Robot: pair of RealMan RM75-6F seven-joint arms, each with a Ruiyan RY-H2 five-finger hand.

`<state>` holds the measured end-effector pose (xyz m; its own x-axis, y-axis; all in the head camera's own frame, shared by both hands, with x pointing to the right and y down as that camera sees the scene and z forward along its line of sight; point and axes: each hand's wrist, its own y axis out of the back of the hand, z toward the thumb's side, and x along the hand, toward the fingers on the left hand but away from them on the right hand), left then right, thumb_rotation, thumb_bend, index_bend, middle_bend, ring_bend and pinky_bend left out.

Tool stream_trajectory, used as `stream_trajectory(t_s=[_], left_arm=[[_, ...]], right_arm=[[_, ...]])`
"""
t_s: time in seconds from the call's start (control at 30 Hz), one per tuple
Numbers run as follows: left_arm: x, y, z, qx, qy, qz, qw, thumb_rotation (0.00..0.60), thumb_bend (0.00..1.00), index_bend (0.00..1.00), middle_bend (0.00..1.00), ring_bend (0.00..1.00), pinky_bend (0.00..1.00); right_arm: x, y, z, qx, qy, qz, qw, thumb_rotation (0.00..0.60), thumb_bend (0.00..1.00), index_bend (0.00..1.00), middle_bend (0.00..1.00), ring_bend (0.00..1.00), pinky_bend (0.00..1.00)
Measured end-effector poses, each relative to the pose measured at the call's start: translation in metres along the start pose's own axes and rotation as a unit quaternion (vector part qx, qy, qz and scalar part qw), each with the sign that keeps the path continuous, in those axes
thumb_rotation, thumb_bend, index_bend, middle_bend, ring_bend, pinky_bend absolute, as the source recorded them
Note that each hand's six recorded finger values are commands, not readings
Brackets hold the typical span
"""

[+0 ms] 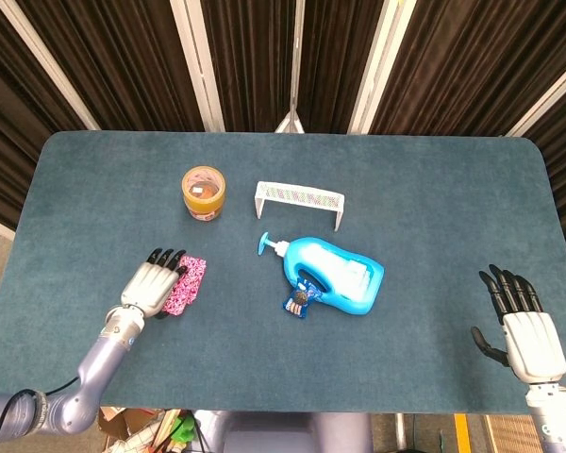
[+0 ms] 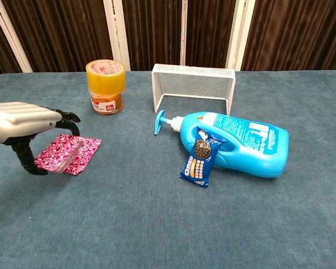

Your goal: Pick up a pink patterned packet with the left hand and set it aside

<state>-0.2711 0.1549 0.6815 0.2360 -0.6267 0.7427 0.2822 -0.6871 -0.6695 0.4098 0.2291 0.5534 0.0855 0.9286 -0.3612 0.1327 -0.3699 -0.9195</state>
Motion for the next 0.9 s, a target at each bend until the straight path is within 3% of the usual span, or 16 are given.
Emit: stream_trajectory(t_s=[0.3, 0.5, 0.9], left_arm=[[0.01, 0.004, -0.003, -0.012, 0.009, 0.014, 0.9998, 0.6, 0.44, 0.51, 0.0, 0.0, 0.0], [0.007, -0.002, 0.002, -0.008, 0.0, 0.004, 1.0, 0.6, 0.44, 0.51, 0.0, 0.0, 0.0], [-0.009, -0.007, 0.028, 0.019, -0.075, -0.002, 0.997, 0.6, 0.44, 0.49, 0.0, 0.0, 0.0]], right_arm=[[-0.001, 0.0, -0.001, 0.001, -0.002, 0.001, 1.0, 0.6, 0.36, 0.0, 0.0, 0.0, 0.09], [-0.001, 0.001, -0.002, 0.0, -0.002, 0.0, 1.0, 0.6, 0.36, 0.0, 0.0, 0.0, 0.09], [-0.001, 0.001, 0.0, 0.001, -0.001, -0.005, 1.0, 0.6, 0.36, 0.0, 0.0, 0.0, 0.09]])
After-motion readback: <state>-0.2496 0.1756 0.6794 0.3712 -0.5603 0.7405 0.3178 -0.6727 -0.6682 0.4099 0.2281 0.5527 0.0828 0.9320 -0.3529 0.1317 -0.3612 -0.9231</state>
